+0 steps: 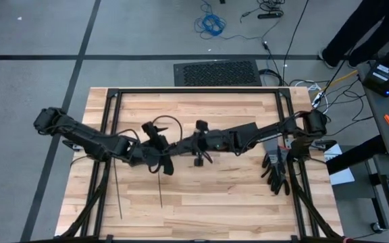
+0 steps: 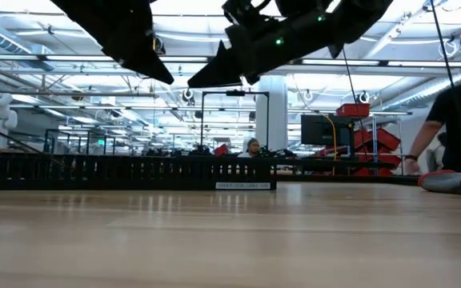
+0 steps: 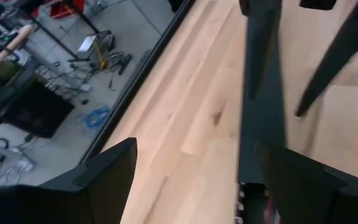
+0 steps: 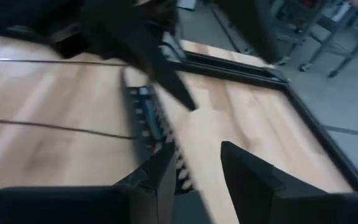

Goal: Ziptie cables
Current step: Close the black cable duct with the cable duct cover

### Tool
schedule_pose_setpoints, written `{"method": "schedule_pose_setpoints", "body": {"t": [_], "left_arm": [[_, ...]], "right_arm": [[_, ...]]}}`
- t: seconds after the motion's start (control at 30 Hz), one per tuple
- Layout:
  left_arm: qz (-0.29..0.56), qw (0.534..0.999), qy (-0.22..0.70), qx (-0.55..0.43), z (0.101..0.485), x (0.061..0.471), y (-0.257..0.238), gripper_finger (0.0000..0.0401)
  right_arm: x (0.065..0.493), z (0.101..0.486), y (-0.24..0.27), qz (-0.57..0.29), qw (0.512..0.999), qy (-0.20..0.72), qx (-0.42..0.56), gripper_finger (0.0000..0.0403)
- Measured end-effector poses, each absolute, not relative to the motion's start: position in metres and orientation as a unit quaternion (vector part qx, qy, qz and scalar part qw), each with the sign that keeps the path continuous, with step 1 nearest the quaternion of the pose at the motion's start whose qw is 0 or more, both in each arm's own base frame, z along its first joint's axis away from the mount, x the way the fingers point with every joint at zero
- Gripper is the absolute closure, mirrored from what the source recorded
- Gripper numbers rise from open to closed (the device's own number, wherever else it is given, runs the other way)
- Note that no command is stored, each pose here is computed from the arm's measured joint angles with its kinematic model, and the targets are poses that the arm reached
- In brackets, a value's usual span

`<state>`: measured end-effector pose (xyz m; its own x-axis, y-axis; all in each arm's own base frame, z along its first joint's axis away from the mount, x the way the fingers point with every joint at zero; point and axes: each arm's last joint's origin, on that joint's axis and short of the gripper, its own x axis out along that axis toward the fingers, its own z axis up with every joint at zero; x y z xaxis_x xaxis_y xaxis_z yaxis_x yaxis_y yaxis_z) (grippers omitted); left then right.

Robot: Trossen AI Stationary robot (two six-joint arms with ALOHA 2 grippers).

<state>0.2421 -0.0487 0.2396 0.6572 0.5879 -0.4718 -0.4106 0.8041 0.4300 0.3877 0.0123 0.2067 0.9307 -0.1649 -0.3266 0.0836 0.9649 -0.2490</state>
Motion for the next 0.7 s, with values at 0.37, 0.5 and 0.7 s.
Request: {"method": "schedule_pose_setpoints", "body": {"t": [0.37, 0.5, 0.7], "left_arm": [[0.352, 0.864, 0.347, 0.092, 0.213, 0.237, 0.001, 0.0079], [0.374, 0.853, 0.352, 0.091, 0.210, 0.236, 0.014, 0.0079], [0.351, 0.860, 0.337, 0.155, 0.218, 0.244, 0.023, 0.0079]], "right_arm": [[0.383, 0.199, -0.041, -0.125, 0.961, 0.225, -0.102, 0.0282], [0.382, 0.199, -0.044, -0.128, 0.961, 0.223, -0.099, 0.0282], [0.384, 0.204, -0.048, -0.133, 0.964, 0.199, -0.111, 0.0282]]}}
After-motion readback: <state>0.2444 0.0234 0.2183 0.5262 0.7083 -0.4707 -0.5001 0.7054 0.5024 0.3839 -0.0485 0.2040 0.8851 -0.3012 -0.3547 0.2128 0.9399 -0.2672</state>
